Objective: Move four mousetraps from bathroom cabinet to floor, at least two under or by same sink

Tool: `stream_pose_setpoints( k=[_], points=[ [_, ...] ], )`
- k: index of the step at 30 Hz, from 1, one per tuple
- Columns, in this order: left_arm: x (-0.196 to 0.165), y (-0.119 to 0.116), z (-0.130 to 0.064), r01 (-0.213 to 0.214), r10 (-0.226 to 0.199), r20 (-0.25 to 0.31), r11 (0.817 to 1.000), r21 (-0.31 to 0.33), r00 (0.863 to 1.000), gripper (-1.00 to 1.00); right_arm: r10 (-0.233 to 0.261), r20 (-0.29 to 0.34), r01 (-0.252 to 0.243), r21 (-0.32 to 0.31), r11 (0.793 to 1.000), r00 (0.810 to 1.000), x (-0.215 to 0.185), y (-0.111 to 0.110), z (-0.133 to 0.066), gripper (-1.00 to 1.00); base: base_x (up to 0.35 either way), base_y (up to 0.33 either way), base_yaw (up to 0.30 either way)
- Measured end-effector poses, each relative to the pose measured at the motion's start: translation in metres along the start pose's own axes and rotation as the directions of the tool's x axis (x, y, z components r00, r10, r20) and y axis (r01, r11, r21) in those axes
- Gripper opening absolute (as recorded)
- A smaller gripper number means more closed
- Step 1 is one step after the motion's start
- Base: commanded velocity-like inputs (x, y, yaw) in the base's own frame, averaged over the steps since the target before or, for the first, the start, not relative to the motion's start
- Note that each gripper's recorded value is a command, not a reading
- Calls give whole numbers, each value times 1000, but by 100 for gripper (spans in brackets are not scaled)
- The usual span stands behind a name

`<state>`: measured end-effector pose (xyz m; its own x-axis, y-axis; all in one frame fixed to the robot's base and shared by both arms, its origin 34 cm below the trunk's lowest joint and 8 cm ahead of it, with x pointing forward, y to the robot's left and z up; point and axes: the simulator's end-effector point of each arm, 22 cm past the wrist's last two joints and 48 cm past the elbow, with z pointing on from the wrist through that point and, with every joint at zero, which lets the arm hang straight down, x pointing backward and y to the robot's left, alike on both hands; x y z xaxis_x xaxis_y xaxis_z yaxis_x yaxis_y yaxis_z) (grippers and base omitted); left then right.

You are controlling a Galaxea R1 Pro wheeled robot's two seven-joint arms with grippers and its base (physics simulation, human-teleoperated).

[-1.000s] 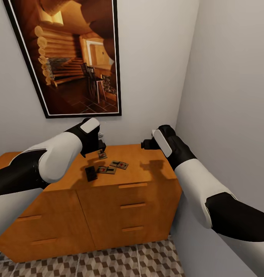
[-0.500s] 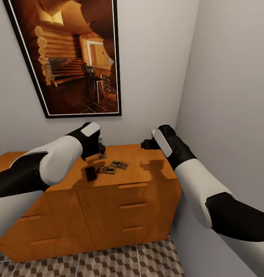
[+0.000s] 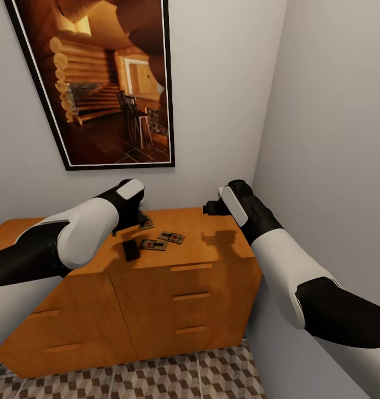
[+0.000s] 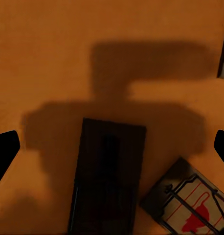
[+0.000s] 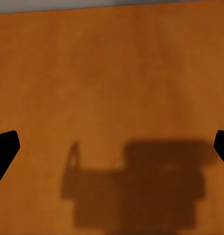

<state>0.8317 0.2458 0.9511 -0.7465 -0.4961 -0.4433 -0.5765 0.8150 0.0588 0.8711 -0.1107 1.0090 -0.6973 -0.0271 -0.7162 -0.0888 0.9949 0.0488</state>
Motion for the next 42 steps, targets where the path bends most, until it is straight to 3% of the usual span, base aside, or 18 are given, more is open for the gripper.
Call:
stream_pose_setpoints(
  k=[7,21,42],
  points=[
    [4,9,3,-2,1,-7,999,-42,1000,100,0,-1,0,1,1000,1000,0,0,0,100,0,0,0],
    [8,12,7,-8,7,-16,998,-55,1000,100,1,-5,-1,3,1000,1000,2,-1,1,100,0,0,0],
    [37,19,31,-34,29,-68,996,-80,997,100,1,-10,-1,4,1000,1000,4,-1,3,100,0,0,0]
  ],
)
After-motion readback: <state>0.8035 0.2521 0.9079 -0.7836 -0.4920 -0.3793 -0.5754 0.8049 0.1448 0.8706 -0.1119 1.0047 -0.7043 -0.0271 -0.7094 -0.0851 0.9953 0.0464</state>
